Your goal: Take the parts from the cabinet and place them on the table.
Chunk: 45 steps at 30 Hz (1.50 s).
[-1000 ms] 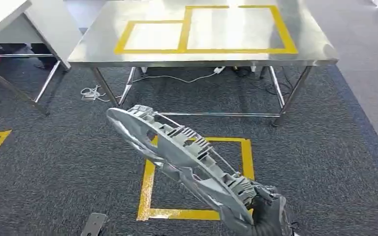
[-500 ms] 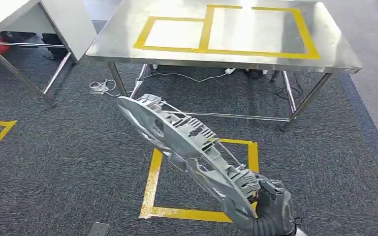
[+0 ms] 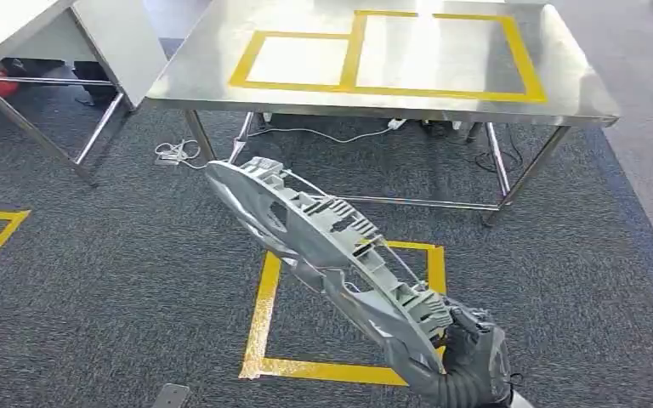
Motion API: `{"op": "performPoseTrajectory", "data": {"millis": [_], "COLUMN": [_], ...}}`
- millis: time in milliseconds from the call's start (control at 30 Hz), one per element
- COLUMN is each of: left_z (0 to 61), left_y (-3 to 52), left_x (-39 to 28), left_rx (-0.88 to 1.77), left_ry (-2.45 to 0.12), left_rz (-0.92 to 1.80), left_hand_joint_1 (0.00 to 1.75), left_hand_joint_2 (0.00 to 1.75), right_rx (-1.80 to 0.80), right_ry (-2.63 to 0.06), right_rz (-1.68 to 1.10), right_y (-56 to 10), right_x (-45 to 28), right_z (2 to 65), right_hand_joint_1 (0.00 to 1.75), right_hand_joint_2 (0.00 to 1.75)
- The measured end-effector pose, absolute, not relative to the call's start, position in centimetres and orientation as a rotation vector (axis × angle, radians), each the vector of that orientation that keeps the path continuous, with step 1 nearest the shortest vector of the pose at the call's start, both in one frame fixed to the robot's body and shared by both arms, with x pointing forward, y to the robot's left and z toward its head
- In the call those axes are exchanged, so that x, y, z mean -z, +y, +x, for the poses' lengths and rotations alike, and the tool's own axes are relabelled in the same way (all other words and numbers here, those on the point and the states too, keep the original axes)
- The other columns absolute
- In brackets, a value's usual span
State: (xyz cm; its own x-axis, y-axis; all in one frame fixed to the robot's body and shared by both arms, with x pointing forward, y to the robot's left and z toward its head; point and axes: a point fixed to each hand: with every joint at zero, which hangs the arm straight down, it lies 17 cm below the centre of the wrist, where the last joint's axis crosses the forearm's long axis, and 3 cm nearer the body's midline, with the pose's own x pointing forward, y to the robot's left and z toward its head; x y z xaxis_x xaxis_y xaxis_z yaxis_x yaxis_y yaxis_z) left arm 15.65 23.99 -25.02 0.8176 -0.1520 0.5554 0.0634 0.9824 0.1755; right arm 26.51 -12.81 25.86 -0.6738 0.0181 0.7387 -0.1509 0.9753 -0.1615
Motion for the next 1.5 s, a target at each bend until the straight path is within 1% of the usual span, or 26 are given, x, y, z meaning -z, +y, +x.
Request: {"op": "performPoseTrajectory", "data": {"millis": [167, 267, 733, 1500], "left_z": [15.3, 15.0, 15.0, 15.4], "left_y": [24.1, 24.1, 24.3, 24.2], "left_x": [25.1, 25.2, 25.1, 25.0], "left_rx": [0.114, 0.114, 0.120, 0.114], "left_ry": [-0.600, -0.597, -0.603, -0.612], "left_rz": [0.160, 0.160, 0.162, 0.157], "left_hand_joint_1": [0.00, 0.00, 0.00, 0.00], "left_hand_joint_2": [1.75, 1.75, 1.75, 1.75], "right_rx": [-0.195, -0.163, -0.093, -0.109], "right_ry": [-2.254, -2.236, -2.248, -2.265], "right_rz": [-0.053, -0.081, -0.063, -0.040], "right_y": [-14.7, -15.5, -16.4, -16.1], "right_x": [-25.4, -25.3, -26.0, -26.1], "right_z": [27.7, 28.1, 28.1, 27.9], "right_hand_joint_1": [1.75, 1.75, 1.75, 1.75], "right_hand_joint_2": [1.75, 1.75, 1.75, 1.75]}}
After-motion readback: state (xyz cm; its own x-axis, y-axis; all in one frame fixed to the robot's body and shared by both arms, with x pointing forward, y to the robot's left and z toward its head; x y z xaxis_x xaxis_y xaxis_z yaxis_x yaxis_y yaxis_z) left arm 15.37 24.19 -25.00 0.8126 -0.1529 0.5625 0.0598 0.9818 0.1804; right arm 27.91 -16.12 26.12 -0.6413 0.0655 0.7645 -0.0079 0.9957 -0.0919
